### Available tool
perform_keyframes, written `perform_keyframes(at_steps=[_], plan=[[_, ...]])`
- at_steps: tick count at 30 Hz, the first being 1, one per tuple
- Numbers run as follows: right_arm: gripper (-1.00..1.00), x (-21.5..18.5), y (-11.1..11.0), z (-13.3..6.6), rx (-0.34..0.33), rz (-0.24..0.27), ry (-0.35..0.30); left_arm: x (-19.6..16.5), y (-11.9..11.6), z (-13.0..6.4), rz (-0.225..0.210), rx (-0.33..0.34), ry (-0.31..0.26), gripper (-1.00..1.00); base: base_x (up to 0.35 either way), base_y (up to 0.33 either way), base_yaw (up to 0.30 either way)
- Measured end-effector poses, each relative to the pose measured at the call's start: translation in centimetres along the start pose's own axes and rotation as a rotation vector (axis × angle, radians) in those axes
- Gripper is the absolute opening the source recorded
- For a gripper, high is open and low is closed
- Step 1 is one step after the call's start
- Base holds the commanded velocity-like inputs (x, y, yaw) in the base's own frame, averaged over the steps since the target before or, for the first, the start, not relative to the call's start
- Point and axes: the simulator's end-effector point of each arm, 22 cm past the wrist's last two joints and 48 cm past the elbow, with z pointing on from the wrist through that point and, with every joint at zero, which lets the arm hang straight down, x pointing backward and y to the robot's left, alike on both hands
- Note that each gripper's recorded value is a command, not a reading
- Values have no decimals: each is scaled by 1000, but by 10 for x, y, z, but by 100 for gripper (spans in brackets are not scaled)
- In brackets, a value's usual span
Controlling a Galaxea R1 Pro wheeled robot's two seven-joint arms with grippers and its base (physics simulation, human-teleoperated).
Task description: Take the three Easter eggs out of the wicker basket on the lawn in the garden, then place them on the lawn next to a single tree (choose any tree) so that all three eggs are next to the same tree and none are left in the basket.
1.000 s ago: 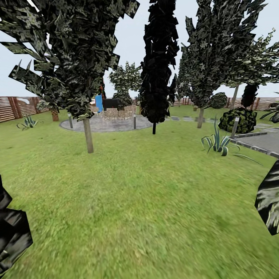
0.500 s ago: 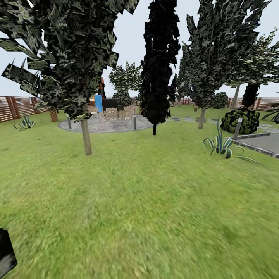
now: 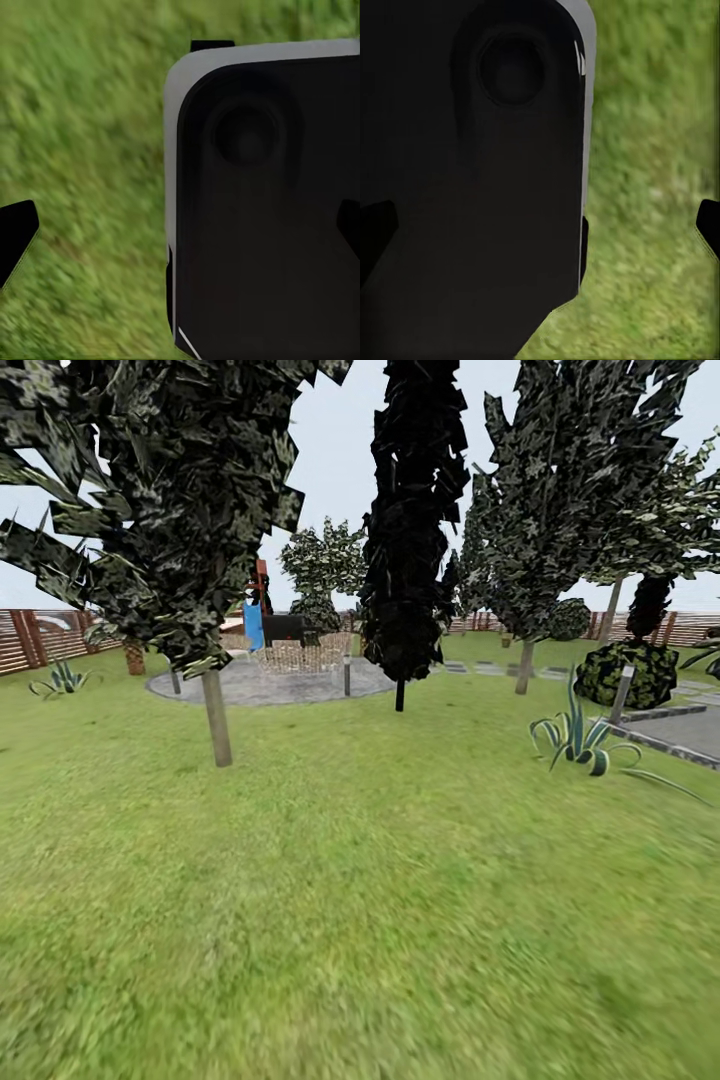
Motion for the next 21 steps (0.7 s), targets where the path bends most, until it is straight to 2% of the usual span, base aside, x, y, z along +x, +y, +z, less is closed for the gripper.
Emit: perform_keyframes(at_steps=[21], plan=[[100,-1,1,0,-1,-2,-3,1,0,0,0,0,1,100,345,0,0]])
